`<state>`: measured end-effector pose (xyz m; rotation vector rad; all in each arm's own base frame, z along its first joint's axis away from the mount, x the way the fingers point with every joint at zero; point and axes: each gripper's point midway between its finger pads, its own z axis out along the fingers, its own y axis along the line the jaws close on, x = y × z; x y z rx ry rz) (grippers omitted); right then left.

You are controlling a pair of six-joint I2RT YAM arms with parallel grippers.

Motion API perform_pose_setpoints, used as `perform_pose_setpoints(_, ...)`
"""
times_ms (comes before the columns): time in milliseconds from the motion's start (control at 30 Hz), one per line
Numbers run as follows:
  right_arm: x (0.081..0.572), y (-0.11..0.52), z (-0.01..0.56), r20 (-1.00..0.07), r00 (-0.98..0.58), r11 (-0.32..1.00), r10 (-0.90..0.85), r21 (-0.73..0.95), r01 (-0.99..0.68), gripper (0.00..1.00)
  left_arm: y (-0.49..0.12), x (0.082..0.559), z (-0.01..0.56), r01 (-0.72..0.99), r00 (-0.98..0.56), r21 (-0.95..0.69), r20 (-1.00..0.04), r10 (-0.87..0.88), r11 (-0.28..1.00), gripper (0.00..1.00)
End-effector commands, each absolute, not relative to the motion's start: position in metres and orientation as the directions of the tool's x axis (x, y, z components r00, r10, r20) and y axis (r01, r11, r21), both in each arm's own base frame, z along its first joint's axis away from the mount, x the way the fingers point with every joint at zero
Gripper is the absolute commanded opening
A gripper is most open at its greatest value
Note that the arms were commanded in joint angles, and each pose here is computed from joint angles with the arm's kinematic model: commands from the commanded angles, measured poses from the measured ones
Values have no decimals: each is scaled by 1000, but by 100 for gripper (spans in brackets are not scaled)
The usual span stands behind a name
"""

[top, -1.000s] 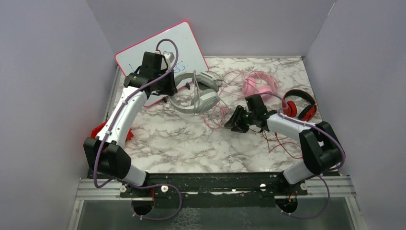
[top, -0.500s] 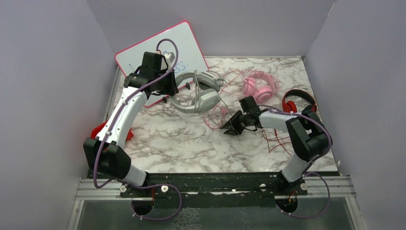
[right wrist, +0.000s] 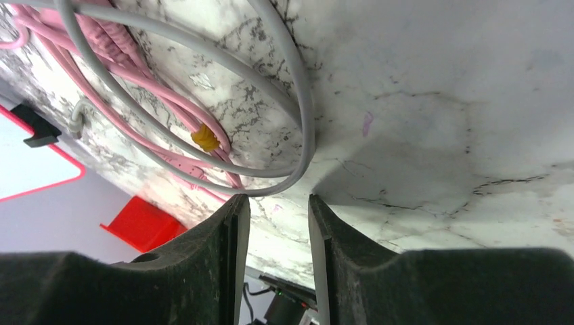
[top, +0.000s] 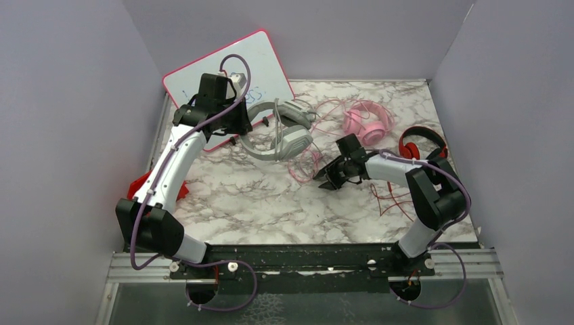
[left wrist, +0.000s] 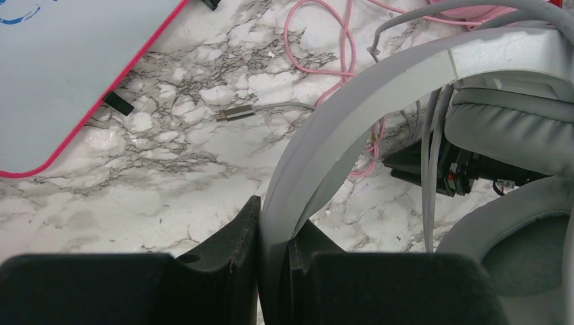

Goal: Wrap the headphones
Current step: Wrap the headphones cable around the headphones.

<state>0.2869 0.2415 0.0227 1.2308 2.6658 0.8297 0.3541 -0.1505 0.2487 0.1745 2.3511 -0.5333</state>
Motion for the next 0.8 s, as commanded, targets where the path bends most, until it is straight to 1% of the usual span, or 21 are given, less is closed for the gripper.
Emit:
perform_pose_setpoints(0,286,216,15,23,-642,578,766,410,705,43,-160,354,283,320,-677,-379,-733,-71,868,0)
perform_pose_setpoints(67,287,217,12,28,-633,571,774,401,716,43,-161,354,284,323,-676,-382,-733,-72,866,0)
perform_pose_setpoints(233,287,225,-9,91,-620,561,779,342,754,40,-161,352,285,326,-674,-385,-735,-73,863,0)
perform_pose_setpoints(300,289,228,-11,89,-615,559,783,332,760,37,-161,351,287,328,-672,-386,-737,-74,862,0)
perform_pose_setpoints(400,288,231,-17,91,-602,554,793,303,776,37,-161,351,288,330,-670,-386,-739,-75,861,0)
perform_pose_setpoints(433,286,231,-20,98,-596,549,797,292,783,33,-162,351,288,331,-670,-387,-739,-75,860,0)
perform_pose_setpoints(567,275,229,-28,119,-577,532,808,274,802,2,-162,350,291,334,-666,-389,-742,-77,859,0)
perform_pose_setpoints(633,275,226,-26,100,-584,537,805,295,791,0,-160,351,292,328,-663,-384,-744,-80,863,0)
perform_pose_setpoints(700,279,218,-15,31,-617,576,786,325,750,0,-156,353,292,308,-656,-371,-750,-87,876,0)
perform_pose_setpoints(767,282,209,2,-68,-675,645,735,376,665,0,-150,357,293,280,-641,-352,-761,-98,893,0)
